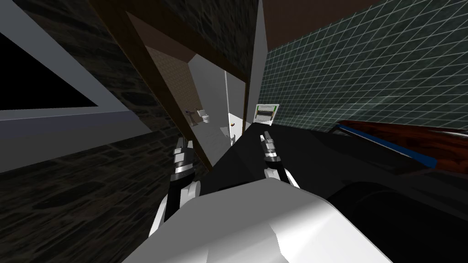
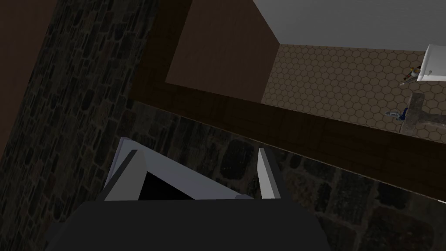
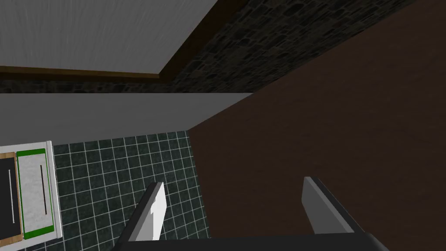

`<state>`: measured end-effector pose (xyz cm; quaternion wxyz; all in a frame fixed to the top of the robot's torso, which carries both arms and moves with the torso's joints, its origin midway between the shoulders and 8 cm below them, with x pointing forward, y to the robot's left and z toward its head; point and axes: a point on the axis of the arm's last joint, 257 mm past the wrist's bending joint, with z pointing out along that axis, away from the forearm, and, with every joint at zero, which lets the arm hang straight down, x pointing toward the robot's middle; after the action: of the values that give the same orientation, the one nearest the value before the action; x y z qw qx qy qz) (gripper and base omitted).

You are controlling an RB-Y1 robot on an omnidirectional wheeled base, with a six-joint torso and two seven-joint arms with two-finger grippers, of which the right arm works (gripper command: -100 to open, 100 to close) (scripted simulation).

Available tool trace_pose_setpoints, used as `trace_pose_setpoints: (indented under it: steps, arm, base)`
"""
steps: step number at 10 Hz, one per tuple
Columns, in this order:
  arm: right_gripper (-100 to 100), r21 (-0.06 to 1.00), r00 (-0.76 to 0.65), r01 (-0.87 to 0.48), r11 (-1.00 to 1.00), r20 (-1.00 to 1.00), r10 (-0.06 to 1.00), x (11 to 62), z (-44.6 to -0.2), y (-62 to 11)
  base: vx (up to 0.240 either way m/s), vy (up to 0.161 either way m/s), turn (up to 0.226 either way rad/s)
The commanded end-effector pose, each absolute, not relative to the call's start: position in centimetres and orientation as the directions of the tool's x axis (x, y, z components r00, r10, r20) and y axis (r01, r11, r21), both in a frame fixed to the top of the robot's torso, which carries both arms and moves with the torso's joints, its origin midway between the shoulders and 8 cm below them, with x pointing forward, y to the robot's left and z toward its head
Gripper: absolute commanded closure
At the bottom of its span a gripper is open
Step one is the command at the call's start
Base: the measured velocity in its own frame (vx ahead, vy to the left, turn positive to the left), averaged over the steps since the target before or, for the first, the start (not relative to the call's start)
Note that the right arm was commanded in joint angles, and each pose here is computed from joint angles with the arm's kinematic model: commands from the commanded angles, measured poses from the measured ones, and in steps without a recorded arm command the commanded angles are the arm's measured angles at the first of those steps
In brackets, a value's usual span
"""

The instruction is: Push the door open

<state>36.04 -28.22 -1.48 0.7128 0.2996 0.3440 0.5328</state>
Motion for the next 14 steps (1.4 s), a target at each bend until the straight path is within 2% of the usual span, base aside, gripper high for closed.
trace_pose_setpoints:
  steps: [1, 14]
  arm:
    - [-100, 0.802, 0.179, -0.548, 0.239, -0.167, 0.970, 36.5, -2.3, -27.9]
    - [-100, 0.877, 0.036, -0.466, 0.114, -0.110, 0.993, 40.7, -10.8, -25.2]
  base:
    - [0.159, 0.002, 0.071]
    - [0.148, -0.073, 0.095]
